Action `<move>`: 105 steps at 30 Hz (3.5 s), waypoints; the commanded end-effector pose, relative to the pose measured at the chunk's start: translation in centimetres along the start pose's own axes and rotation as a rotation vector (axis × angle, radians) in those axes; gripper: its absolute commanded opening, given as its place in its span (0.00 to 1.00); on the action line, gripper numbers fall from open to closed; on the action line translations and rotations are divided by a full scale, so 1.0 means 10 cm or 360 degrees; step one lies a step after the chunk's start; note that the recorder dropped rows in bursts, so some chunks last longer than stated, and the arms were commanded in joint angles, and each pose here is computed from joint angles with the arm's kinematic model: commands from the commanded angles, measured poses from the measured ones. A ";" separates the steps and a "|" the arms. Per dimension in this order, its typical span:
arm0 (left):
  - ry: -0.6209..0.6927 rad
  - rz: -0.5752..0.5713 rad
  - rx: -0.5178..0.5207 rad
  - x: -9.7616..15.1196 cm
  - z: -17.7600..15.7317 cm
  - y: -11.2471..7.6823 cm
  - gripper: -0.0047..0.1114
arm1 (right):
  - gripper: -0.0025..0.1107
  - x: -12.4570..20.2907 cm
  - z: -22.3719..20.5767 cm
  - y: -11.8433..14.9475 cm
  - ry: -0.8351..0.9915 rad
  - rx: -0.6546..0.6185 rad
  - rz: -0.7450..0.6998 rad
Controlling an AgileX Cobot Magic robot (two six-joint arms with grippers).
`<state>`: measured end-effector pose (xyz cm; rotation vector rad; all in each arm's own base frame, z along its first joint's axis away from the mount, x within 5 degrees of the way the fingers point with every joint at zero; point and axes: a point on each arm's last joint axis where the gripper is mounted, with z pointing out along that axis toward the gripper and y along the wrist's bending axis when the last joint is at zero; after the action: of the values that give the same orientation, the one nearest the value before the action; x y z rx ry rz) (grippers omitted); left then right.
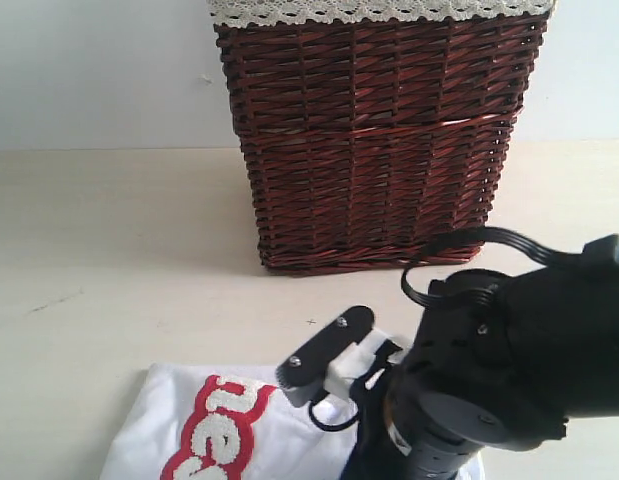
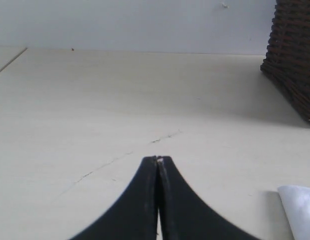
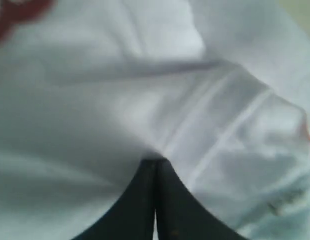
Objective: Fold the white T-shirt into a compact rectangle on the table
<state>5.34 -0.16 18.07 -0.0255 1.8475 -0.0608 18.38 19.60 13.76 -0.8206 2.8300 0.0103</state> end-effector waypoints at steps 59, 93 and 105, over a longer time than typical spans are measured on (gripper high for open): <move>-0.0018 -0.0019 0.0005 -0.01 0.00 0.00 0.04 | 0.02 -1.65 0.05 0.12 -0.0286 -0.0242 -0.0025; -0.0018 -0.0019 0.0005 -0.01 0.00 0.00 0.04 | 0.02 -0.77 -0.18 -0.35 -0.0434 -0.0064 0.0243; -0.0018 -0.0019 0.0005 -0.01 0.00 0.00 0.04 | 0.02 -0.58 0.47 -0.62 -0.0061 0.0037 0.0302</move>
<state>5.34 -0.16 18.07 -0.0255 1.8475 -0.0608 27.50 17.97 11.54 -0.5214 2.8158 0.0443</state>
